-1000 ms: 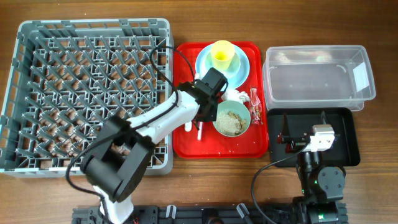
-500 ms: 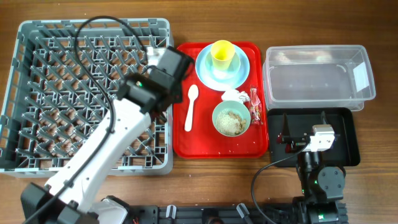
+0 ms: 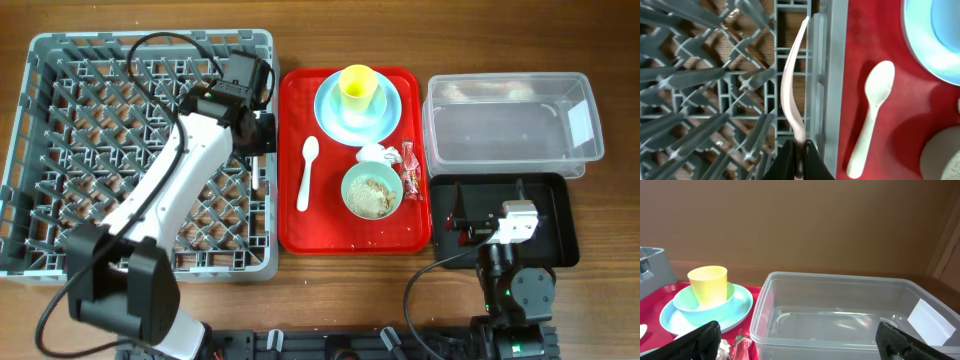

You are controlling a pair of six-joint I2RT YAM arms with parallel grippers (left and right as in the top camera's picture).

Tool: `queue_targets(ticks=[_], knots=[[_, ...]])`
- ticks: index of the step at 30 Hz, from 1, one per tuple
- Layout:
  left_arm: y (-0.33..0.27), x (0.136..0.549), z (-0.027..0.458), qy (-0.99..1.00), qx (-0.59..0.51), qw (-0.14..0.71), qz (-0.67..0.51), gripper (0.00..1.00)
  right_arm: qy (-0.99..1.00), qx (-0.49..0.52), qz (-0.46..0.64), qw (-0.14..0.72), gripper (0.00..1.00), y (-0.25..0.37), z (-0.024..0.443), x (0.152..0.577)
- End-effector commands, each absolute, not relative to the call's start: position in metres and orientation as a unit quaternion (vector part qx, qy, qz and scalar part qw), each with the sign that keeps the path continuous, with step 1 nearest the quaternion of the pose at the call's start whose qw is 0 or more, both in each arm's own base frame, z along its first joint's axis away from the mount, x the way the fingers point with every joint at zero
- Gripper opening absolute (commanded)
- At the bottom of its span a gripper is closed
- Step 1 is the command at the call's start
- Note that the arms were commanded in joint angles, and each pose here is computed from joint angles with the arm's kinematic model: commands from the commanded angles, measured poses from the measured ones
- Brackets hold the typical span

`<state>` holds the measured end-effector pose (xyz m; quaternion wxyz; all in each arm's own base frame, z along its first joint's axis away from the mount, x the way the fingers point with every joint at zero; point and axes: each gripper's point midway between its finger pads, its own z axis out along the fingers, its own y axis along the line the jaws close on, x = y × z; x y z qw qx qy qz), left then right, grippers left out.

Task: Sort waste into correct bins and load items into the dishwasher rack
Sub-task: 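Carry the fork with the left gripper and insert it into the rack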

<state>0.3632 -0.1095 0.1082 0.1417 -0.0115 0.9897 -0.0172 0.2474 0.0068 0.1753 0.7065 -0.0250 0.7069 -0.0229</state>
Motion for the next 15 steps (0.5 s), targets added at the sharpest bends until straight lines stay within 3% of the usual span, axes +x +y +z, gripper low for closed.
queue_targets(ticks=[1,10,12,13,15], knots=[[-0.112,0.364,0.09,0.992,0.002,0.122,-0.019,0.05,0.706,-0.014,-0.022,0.708,1.0,0.004,0.176,0.247],[-0.116,0.378,0.059,0.994,0.0,0.113,-0.014,0.04,0.706,-0.014,-0.022,0.708,1.0,0.004,0.176,0.247],[-0.116,0.38,0.06,0.993,0.0,0.117,-0.014,0.11,0.706,-0.014,-0.022,0.708,1.0,0.004,0.176,0.247],[-0.116,0.381,0.06,0.993,0.0,0.118,-0.015,0.2,0.706,-0.014,-0.022,0.708,1.0,0.004,0.176,0.247],[-0.116,0.381,0.06,0.993,0.0,0.118,-0.015,0.25,0.706,-0.014,-0.022,0.708,0.99,0.004,0.176,0.247]])
